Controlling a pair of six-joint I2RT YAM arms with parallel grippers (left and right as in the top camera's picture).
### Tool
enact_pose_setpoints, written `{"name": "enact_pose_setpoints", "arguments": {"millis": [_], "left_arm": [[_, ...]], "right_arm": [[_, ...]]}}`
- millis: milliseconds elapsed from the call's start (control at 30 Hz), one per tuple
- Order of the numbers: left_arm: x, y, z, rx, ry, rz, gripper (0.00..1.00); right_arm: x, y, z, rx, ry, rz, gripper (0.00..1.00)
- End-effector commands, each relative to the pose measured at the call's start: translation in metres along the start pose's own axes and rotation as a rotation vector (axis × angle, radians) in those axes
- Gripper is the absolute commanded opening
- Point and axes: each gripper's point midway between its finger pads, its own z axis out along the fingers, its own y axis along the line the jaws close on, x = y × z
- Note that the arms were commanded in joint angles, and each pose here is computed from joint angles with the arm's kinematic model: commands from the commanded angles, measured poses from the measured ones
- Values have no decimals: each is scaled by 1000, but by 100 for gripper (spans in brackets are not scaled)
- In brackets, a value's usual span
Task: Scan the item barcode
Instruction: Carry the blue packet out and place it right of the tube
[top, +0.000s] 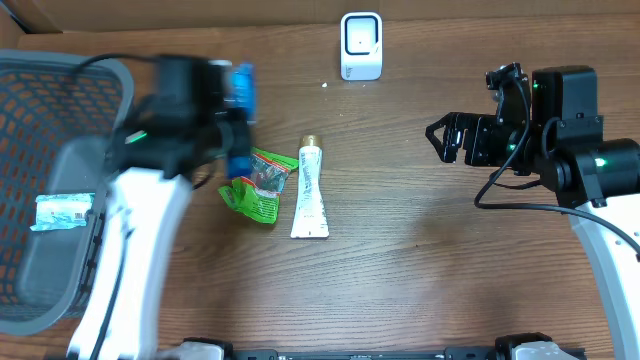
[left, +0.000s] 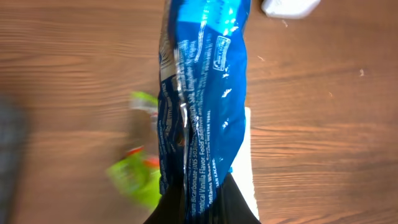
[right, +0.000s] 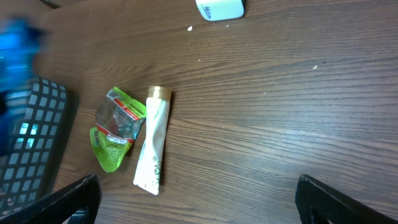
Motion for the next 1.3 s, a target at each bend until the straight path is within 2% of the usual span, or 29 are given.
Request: {"name": "enact_pose_setpoints", "arguments": {"millis": [0, 200, 300, 433, 467, 533, 567, 633, 767, 933, 1100, 1267], "left_arm": [[11, -52, 53, 49, 62, 20, 4], [47, -114, 143, 102, 176, 1, 4], [71, -120, 173, 79, 251, -30, 4], [86, -122, 188, 71, 303, -64, 7], [87, -122, 188, 74, 305, -64, 18], [83, -126, 185, 90, 300, -65, 63], [80, -130, 182, 106, 297, -66, 69], [71, -138, 176, 140, 291, -64, 72], [28, -149, 143, 179, 220, -24, 72], [-48, -131, 62, 149, 42, 23, 72], [-95, -83, -30, 73, -111, 3, 72], [-100, 3, -96, -92, -183, -121, 72]], "right_arm": [[-9, 5, -5, -8, -28, -15, 100], [-9, 5, -5, -7, -25, -13, 100], [-8, 5, -5, -6, -22, -12, 100], [-7, 4, -5, -6, -19, -11, 100], [-7, 4, -5, -6, -19, -11, 100], [-7, 5, -5, -6, -19, -10, 100], [-7, 4, -5, -6, -19, -10, 100], [-7, 4, -5, -6, -19, -10, 100], [-7, 5, -5, -6, -19, -10, 100], [-8, 5, -5, -7, -22, -12, 100], [-8, 5, -5, -7, -22, -12, 100], [-8, 5, -5, -7, -22, -12, 100]]}}
